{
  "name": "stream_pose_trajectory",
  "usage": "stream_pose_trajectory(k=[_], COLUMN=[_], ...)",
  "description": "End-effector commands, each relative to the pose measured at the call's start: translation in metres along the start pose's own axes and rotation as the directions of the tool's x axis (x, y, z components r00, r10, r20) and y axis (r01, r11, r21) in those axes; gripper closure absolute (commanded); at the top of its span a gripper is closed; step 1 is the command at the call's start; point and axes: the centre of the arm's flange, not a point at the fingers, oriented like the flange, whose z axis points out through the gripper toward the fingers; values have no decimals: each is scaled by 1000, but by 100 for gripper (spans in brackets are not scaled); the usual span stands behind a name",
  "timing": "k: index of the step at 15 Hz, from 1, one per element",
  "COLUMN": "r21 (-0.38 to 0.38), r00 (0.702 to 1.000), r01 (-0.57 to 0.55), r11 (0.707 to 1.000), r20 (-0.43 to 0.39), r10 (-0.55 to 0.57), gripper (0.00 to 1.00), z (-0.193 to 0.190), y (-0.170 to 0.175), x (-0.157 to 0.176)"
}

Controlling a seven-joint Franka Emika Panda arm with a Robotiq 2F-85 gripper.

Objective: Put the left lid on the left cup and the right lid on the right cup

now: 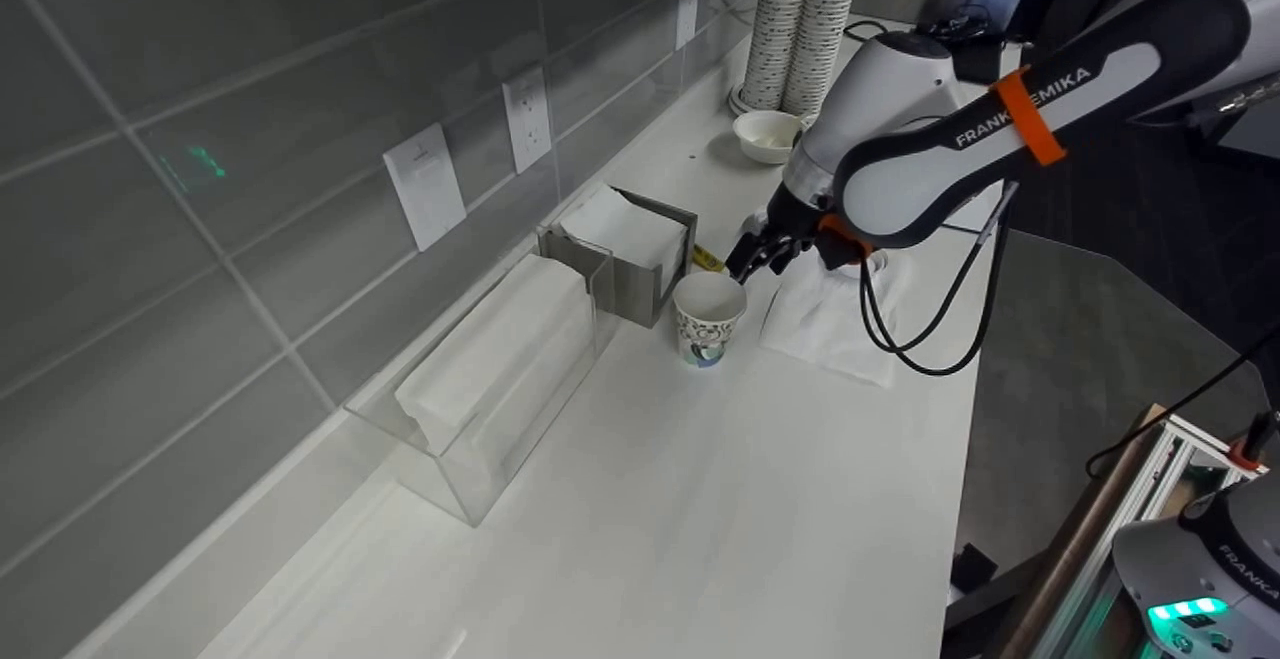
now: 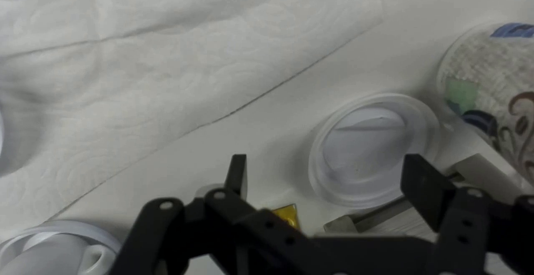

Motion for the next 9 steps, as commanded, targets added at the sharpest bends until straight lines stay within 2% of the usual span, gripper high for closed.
stream_pose_trajectory(k=[1,2,6,9], r21=[15,17,15,13], r00=[1000,1000,999,999], r01=[-16,-20,-28,-32], r11=[1000,1000,999,999], r20=[0,7,18,22], r10=[16,20,28,32], gripper=[25,39,61,85], z=[20,23,30,32], y=[-8,-6,0,4], x=[10,11,12,11])
